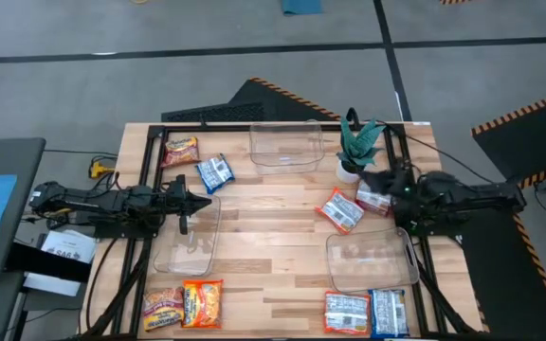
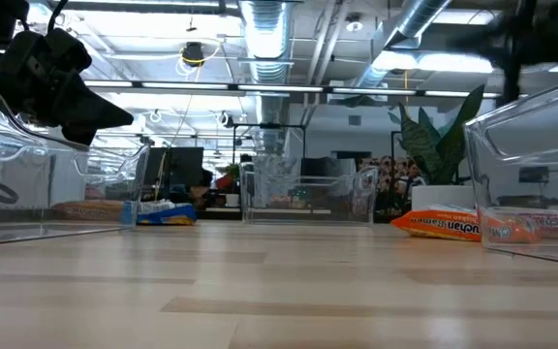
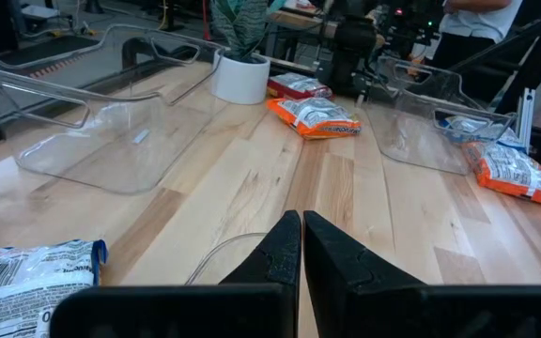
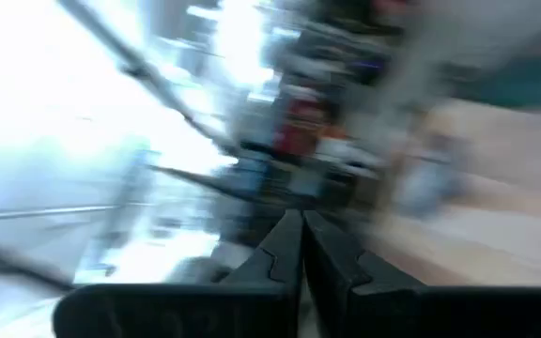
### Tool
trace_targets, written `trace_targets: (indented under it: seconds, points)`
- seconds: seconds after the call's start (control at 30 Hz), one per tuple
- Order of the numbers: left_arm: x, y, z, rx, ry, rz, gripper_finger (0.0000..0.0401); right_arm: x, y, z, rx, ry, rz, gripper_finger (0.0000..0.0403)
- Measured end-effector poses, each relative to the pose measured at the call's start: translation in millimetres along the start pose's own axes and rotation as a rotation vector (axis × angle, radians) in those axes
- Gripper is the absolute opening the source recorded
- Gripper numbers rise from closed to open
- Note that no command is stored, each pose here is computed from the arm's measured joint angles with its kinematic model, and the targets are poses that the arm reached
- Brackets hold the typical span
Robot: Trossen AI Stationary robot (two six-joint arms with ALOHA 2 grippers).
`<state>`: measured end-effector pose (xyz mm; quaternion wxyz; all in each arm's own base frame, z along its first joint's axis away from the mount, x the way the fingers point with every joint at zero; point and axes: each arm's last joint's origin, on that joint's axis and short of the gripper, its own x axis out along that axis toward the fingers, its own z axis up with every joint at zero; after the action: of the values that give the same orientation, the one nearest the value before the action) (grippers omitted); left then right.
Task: Sort Maruchan noodles
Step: Put the top orange noodle pack into the bottom right transparent bin
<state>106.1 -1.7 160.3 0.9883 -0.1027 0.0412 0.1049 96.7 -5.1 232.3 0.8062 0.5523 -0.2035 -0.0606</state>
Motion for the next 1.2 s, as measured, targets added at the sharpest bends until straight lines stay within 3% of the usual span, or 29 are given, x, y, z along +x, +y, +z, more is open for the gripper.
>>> trace_targets:
  seconds: [0.1, 0.2, 0.3, 0.47, 0.6, 0.73, 0.97, 1.2]
  points:
    - [0.0, 0.0, 0.0, 0.000, 0.000, 0.000, 0.0000, 8.3, 21.2, 0.6, -0.066, 0.033, 0.213, 0.0040]
    - [0.0, 0.0, 0.0, 0.000, 0.000, 0.000, 0.0000, 20.3, 37.3, -2.6, -0.141, 0.104, 0.224, 0.0041]
    - [0.0, 0.0, 0.0, 0.000, 0.000, 0.000, 0.0000, 33.5, 48.8, -6.6, -0.259, 0.243, 0.049, 0.0048]
    - [0.0, 0.0, 0.0, 0.000, 0.000, 0.000, 0.0000, 47.6, 56.8, -12.1, -0.438, 0.537, -0.417, 0.0099]
    - [0.0, 0.0, 0.0, 0.000, 0.000, 0.000, 0.0000, 59.2, 46.7, -23.4, -0.464, 0.686, -0.757, 0.0163]
    - [0.0, 0.0, 0.0, 0.000, 0.000, 0.000, 0.0000, 71.2, 23.3, -41.0, -0.402, 0.715, -1.030, 0.0218]
    - [0.0, 0.0, 0.0, 0.000, 0.000, 0.000, 0.0000, 99.3, -22.3, -71.4, -0.260, 0.713, -1.271, 0.0246]
    - [0.0, 0.0, 0.0, 0.000, 0.000, 0.000, 0.0000, 134.8, -37.3, -86.9, -0.359, 0.792, -1.376, 0.0245]
